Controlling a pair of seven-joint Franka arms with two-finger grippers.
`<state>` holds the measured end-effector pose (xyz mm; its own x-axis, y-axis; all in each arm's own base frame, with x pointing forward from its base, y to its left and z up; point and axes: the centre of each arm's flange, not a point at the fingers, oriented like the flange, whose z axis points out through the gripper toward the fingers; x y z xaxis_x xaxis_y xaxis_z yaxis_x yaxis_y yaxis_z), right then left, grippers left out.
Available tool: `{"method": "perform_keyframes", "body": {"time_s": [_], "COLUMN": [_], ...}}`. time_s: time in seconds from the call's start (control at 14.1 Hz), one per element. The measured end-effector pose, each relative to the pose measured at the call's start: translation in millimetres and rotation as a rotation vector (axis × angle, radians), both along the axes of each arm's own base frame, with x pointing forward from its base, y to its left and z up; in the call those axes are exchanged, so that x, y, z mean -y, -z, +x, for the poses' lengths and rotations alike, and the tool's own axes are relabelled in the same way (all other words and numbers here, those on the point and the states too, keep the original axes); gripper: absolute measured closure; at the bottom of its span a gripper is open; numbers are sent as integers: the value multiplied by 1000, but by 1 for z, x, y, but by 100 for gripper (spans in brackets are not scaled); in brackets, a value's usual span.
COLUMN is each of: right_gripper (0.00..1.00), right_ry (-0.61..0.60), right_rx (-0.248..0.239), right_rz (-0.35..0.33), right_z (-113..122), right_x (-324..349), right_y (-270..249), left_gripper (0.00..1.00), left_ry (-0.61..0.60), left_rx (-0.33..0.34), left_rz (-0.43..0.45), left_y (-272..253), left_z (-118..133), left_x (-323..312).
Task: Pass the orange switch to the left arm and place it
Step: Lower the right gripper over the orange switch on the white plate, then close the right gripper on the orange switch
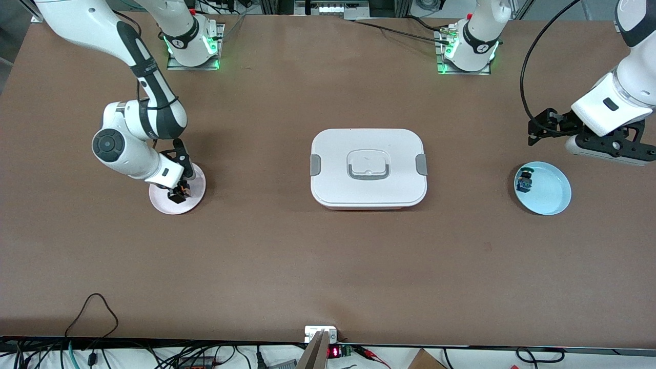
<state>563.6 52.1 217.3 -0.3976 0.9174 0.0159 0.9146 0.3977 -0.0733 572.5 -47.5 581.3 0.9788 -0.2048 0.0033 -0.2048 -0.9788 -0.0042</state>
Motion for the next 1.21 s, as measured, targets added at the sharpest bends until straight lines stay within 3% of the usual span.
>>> {"method": "perform_keyframes", "body": {"time_s": [1.21], "right_gripper": [0], "right_ry": [28], "right_rx": [14], "right_rz": [8], "right_z": [-3], "right_x": [4], "right_y": [20], "left_gripper": [0], "left_ry": [0], "left_rx": [0], "left_rz": [0], "left_y": [0], "left_z": [0], "left_x": [0]}}
